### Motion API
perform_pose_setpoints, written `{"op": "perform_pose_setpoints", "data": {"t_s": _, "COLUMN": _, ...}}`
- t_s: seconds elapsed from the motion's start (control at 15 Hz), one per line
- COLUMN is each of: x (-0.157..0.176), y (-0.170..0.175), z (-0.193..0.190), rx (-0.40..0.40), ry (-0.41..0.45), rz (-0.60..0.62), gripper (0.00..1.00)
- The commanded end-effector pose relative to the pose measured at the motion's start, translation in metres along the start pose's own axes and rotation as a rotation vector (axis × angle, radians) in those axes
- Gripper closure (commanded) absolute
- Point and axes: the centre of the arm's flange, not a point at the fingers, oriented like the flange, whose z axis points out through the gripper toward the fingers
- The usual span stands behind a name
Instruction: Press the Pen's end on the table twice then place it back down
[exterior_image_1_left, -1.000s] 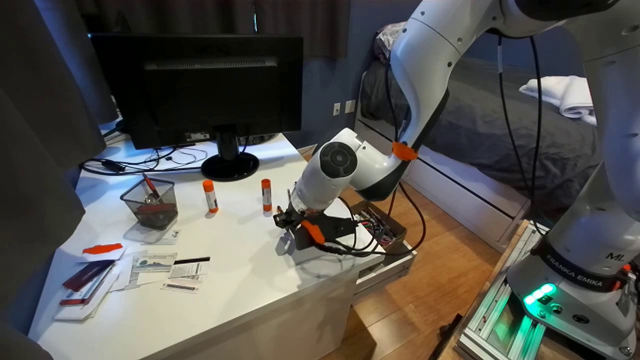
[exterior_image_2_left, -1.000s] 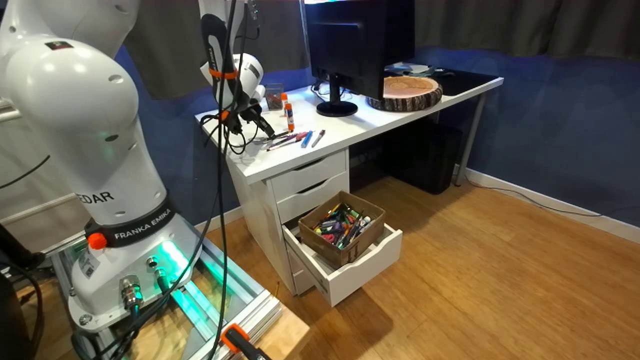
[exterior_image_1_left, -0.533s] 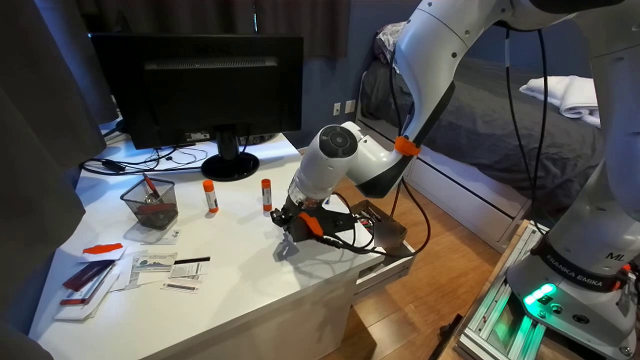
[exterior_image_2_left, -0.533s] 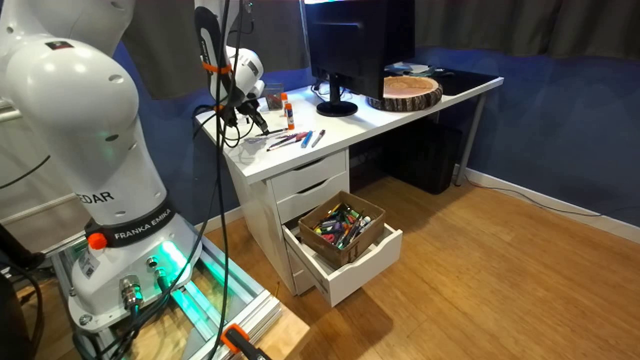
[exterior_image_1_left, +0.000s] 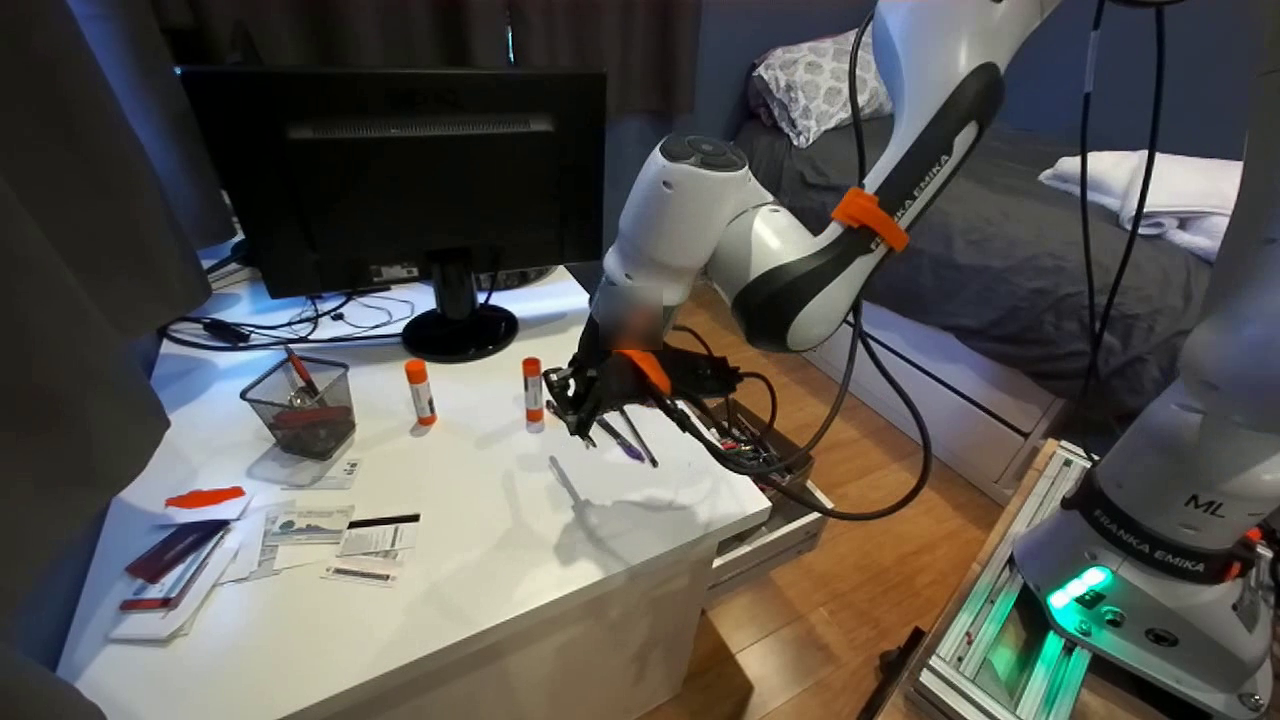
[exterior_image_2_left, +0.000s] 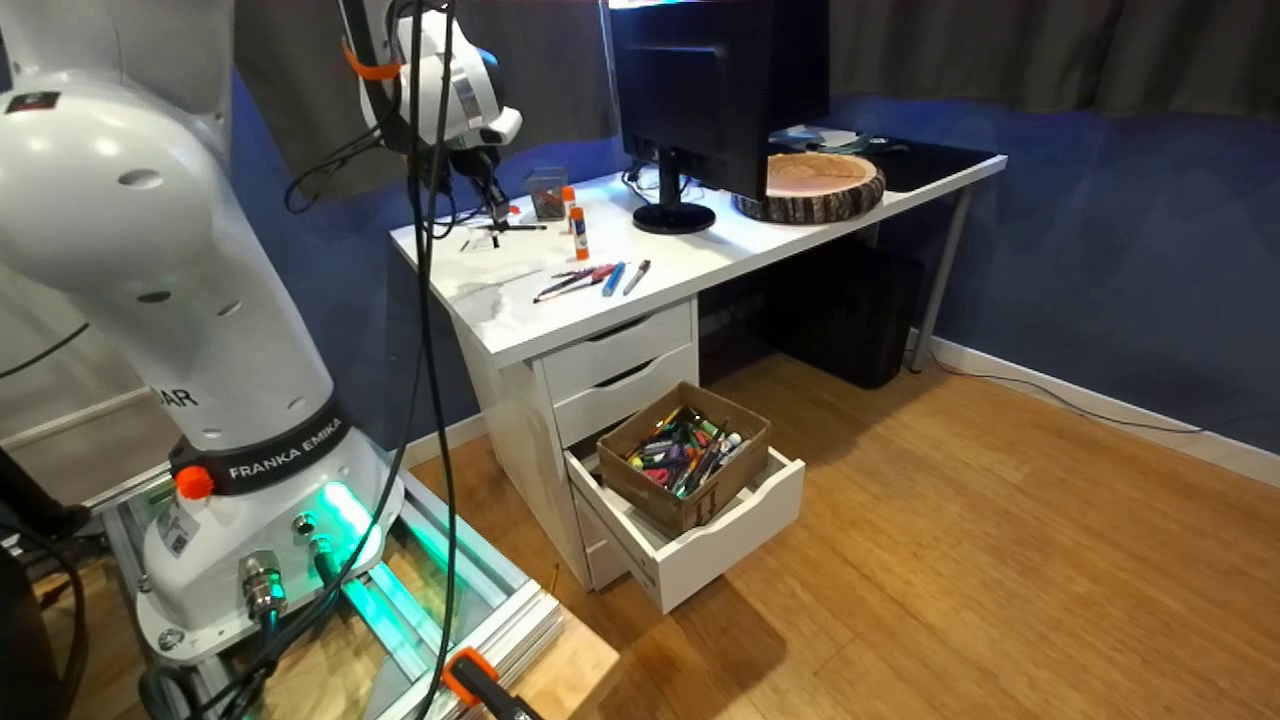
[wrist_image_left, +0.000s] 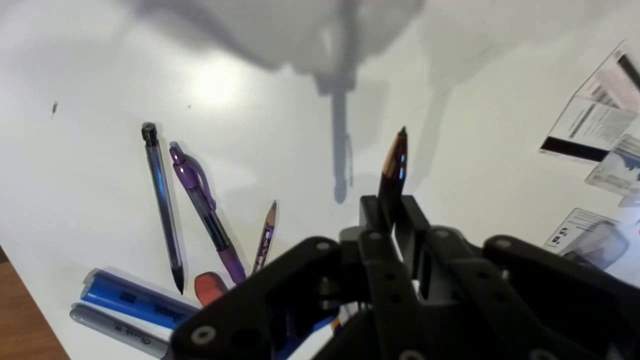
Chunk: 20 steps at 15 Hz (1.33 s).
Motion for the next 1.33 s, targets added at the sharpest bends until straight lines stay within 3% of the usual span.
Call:
{"op": "perform_pose_setpoints", "data": {"t_s": 0.0, "x": 0.017, "y": -0.014, "z": -0.080, "rx": 0.004, "ry": -0.145, "rz": 0.017, "gripper": 0.97}}
{"op": "perform_pose_setpoints", "data": {"t_s": 0.13, "x": 0.022, "y": -0.026, "z": -0.098, "rx": -0.007, "ry": -0.173, "rz": 0.035, "gripper": 0.97}}
{"op": "perform_pose_setpoints", "data": {"t_s": 0.2, "x": 0.005, "y": -0.020, "z": -0.040, "rx": 0.007, "ry": -0.144, "rz": 0.025, "gripper": 0.89}}
{"op": "perform_pose_setpoints", "data": {"t_s": 0.4, "x": 0.012, "y": -0.033, "z": -0.066, "rx": 0.009, "ry": -0.164, "rz": 0.026, "gripper": 0.89}}
{"op": "perform_pose_setpoints", "data": {"t_s": 0.73, "x": 0.010, "y": -0.032, "z": -0.065, "rx": 0.006, "ry": -0.170, "rz": 0.026, "gripper": 0.89}}
{"op": "perform_pose_setpoints", "data": {"t_s": 0.8, "x": 0.010, "y": -0.032, "z": -0.065, "rx": 0.006, "ry": -0.170, "rz": 0.026, "gripper": 0.97}}
{"op": "perform_pose_setpoints", "data": {"t_s": 1.27, "x": 0.024, "y": -0.043, "z": -0.077, "rx": 0.058, "ry": -0.246, "rz": 0.111, "gripper": 0.97}}
